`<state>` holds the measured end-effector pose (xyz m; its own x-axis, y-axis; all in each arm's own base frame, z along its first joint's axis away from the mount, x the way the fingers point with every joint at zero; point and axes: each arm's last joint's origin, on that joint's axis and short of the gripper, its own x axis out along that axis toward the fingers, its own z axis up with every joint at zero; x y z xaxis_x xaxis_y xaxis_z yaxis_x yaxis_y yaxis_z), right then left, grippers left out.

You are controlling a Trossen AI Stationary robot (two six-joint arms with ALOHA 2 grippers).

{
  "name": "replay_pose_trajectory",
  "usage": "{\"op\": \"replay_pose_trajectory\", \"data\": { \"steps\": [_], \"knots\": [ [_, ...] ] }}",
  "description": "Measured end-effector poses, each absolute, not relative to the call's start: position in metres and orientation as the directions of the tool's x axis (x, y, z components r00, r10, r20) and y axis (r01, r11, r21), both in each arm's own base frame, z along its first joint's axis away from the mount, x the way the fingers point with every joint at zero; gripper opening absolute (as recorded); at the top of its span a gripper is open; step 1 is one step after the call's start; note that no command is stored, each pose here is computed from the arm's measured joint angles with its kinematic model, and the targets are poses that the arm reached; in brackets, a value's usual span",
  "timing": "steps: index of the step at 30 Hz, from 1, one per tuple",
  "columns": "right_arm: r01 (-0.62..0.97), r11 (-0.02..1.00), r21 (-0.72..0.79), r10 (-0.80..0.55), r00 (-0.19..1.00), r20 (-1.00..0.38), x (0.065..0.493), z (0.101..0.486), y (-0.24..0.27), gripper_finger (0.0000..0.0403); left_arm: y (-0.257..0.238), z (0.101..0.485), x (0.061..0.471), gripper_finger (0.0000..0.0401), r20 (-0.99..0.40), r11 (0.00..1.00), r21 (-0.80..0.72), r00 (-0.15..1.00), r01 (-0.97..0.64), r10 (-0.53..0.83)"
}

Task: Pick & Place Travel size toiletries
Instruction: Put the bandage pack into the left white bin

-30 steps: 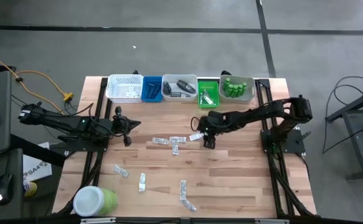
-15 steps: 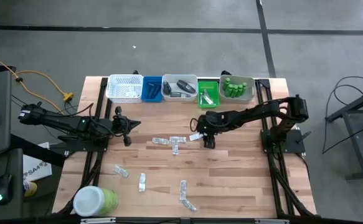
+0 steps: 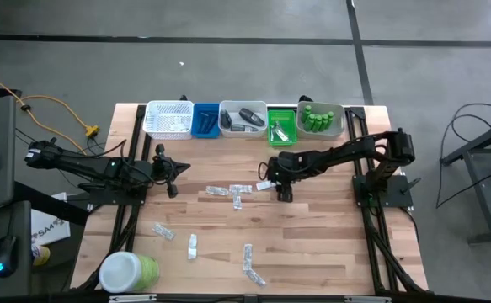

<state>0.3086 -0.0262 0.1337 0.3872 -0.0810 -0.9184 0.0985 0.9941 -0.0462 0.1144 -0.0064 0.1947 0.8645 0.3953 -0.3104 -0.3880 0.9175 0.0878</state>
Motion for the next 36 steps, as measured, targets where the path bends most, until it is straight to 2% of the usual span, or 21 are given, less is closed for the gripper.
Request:
{"op": "replay_pose_trajectory", "data": {
  "steps": [9, 13, 27, 33, 36],
  "knots": [
    [0.115, 0.993, -0.013, -0.057, 0.388, -0.92, 0.312, 0.128, -0.026, 0.0205, -0.006, 0.194, 0.114, 0.0001, -0.315, 0.918, 0.083, 0.864, -0.387, 0.393],
    [0.114, 0.994, 0.005, -0.039, 0.384, -0.922, 0.313, 0.126, -0.025, 0.0172, -0.006, 0.194, 0.114, 0.0001, -0.316, 0.919, 0.082, 0.864, -0.385, 0.391],
    [0.199, 0.978, 0.061, -0.021, 0.388, -0.921, 0.313, 0.124, -0.025, 0.0014, -0.006, 0.194, 0.114, 0.0001, -0.317, 0.919, 0.082, 0.865, -0.385, 0.39],
    [0.236, 0.967, 0.094, -0.013, 0.416, -0.909, 0.314, 0.129, -0.017, 0.0004, -0.007, 0.194, 0.114, 0.0001, -0.317, 0.919, 0.055, 0.866, -0.39, 0.386],
    [0.229, 0.968, 0.108, -0.002, 0.432, -0.902, 0.313, 0.135, -0.005, 0.0004, -0.008, 0.194, 0.115, 0.0001, -0.326, 0.938, 0.035, 0.883, -0.345, 0.337]
  ]
}}
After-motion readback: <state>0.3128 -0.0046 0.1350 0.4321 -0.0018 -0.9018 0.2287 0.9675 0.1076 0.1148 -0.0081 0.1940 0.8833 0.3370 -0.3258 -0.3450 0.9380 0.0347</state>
